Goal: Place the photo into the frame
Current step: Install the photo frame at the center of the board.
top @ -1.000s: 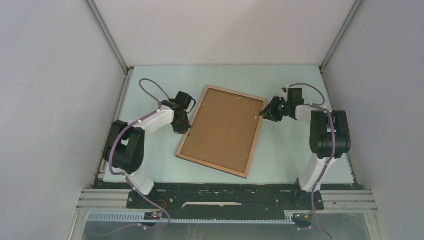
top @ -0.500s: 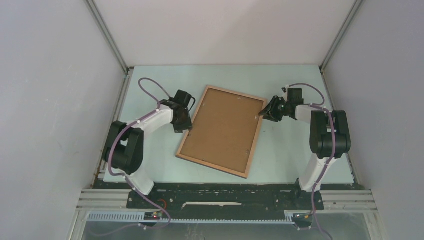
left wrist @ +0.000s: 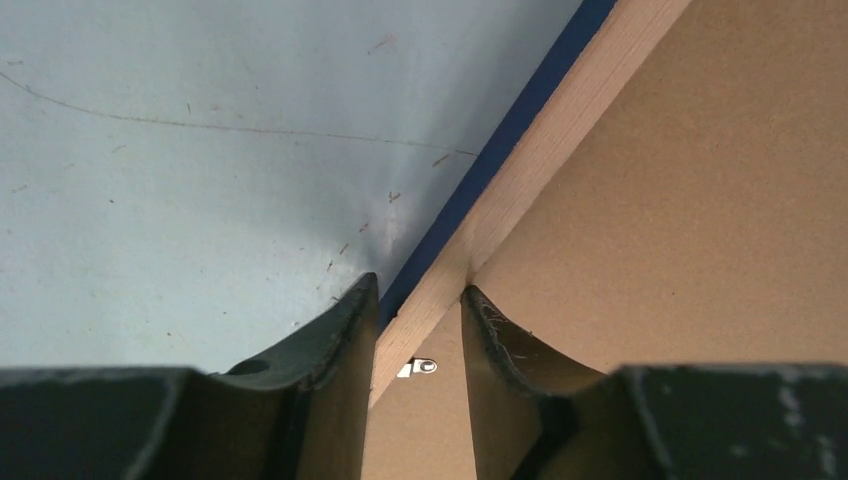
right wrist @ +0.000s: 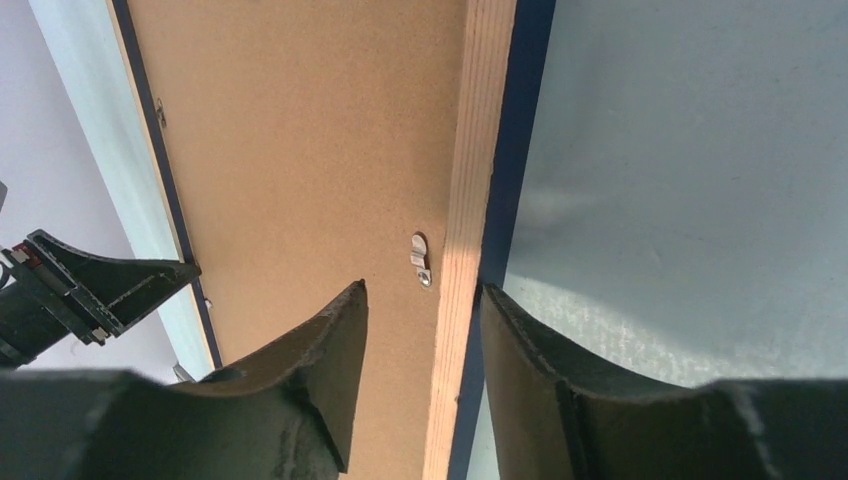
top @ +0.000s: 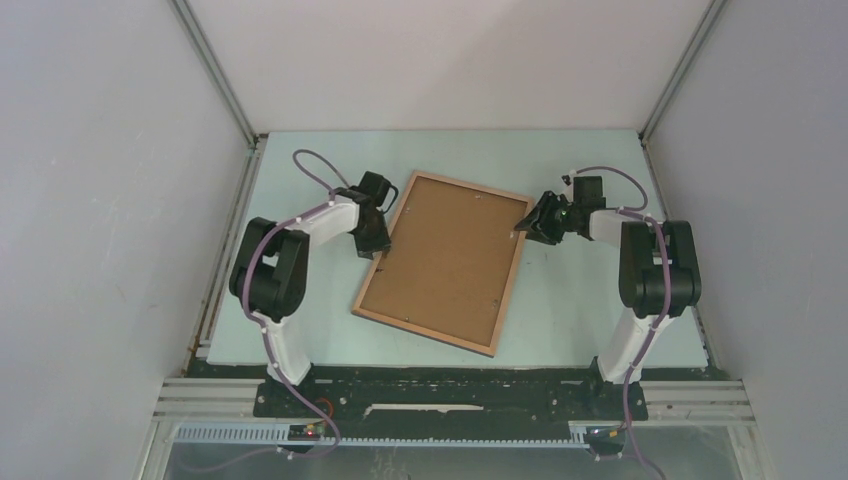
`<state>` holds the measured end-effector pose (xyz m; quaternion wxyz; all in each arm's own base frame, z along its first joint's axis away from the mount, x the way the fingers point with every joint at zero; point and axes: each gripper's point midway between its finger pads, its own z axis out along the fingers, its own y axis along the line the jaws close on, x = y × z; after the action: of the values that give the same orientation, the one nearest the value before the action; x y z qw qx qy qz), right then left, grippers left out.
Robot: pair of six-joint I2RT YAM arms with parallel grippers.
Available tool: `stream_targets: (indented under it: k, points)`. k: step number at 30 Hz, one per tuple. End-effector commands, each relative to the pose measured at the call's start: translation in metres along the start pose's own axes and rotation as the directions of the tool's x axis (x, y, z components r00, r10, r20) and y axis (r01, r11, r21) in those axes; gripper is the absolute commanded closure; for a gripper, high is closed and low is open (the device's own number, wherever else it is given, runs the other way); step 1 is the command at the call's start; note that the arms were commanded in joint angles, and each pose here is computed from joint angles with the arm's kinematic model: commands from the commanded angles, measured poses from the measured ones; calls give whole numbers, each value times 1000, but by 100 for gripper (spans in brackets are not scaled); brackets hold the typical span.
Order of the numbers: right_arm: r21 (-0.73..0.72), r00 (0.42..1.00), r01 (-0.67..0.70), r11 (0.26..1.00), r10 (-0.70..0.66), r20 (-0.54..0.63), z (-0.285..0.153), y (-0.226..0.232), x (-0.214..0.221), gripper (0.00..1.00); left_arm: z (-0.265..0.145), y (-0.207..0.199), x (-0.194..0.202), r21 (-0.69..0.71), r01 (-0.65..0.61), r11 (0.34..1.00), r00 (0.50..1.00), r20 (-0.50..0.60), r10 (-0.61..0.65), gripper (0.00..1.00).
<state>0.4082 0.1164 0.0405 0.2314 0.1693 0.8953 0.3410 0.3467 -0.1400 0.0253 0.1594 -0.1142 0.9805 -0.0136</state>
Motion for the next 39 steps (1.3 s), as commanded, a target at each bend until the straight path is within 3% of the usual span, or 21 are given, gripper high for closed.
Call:
stream_targets:
  k: [1,6,10,15,23,34,39]
  points:
    - [-20,996,70,997,-69,51,-10,20,-9,44,5,9,-9,5,63,998,998,-5,-63,72]
    - [73,992,92,993,-98,82,-16,17,-8,34,10,19,-3,21,115,993,993,-18,-115,87]
    - [199,988,96,975,-117,96,-28,3,-7,33,12,27,2,22,173,985,985,-18,-173,100]
    - [262,990,108,959,-128,59,-29,-7,1,37,14,15,8,154,291,944,957,-62,-285,100]
    - [320,980,198,927,-186,-66,-16,-1,20,39,5,0,19,256,317,913,948,-110,-298,100]
    - [236,968,225,945,-189,-166,6,8,32,50,-17,-32,56,376,272,886,958,-193,-212,100]
    - [224,966,235,946,-203,-159,5,12,30,53,-32,-47,77,425,248,870,964,-196,-179,97]
